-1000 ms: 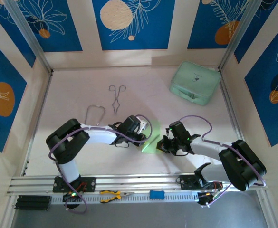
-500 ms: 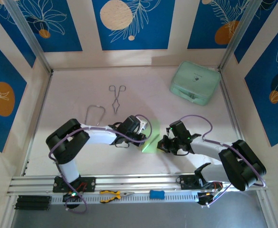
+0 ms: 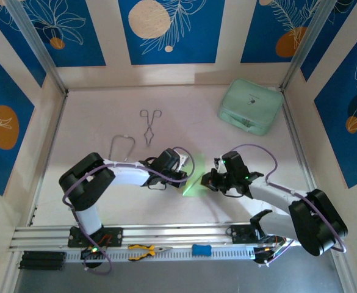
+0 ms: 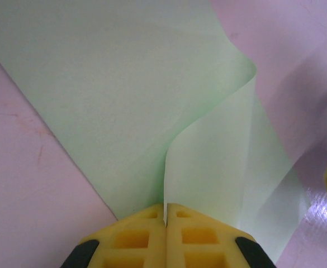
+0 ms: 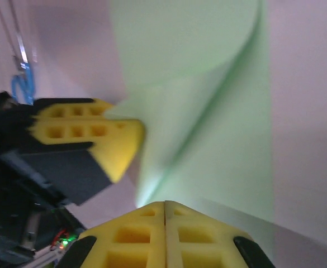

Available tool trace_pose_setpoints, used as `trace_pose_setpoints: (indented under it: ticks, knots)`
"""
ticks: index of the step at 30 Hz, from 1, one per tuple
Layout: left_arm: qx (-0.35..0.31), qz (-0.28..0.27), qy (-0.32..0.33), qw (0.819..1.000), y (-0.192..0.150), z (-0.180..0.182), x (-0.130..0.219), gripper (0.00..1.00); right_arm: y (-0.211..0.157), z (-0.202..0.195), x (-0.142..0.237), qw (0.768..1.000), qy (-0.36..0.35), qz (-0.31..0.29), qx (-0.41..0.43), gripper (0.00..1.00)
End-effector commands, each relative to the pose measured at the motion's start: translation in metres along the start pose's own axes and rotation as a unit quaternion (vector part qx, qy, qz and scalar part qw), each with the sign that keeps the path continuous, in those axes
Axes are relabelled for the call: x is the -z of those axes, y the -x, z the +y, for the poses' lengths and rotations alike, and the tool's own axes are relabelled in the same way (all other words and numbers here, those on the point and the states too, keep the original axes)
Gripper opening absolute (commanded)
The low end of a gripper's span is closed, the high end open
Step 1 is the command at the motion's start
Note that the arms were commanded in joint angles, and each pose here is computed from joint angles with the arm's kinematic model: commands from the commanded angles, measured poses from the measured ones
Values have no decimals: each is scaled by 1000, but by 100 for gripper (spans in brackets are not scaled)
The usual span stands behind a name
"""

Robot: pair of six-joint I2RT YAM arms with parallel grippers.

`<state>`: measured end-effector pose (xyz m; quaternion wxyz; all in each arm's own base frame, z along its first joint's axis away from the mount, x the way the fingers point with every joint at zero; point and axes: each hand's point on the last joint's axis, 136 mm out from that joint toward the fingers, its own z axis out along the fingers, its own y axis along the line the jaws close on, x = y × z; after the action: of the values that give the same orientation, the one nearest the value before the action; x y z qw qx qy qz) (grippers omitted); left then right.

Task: Fold a paper plane with a square sheet of paper (pick it up from the middle)
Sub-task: Fold the triangle a second time at the center of the table.

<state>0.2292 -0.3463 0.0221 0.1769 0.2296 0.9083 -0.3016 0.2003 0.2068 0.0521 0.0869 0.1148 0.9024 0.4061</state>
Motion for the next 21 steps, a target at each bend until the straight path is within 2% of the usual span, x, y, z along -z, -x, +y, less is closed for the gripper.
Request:
trace_pose_setpoints:
  ticks: [1, 12, 21]
  knots:
    - [18, 19, 13, 1000, -13, 13, -1, 1, 5, 25, -1, 999, 41, -4, -2, 5]
    - [19, 23, 11, 999, -15, 13, -3, 1, 12, 40, -34, 998, 57, 9, -16, 0]
    - [19, 25, 11, 999, -15, 13, -3, 1, 8, 21, -49, 999, 31, 18, -39, 0]
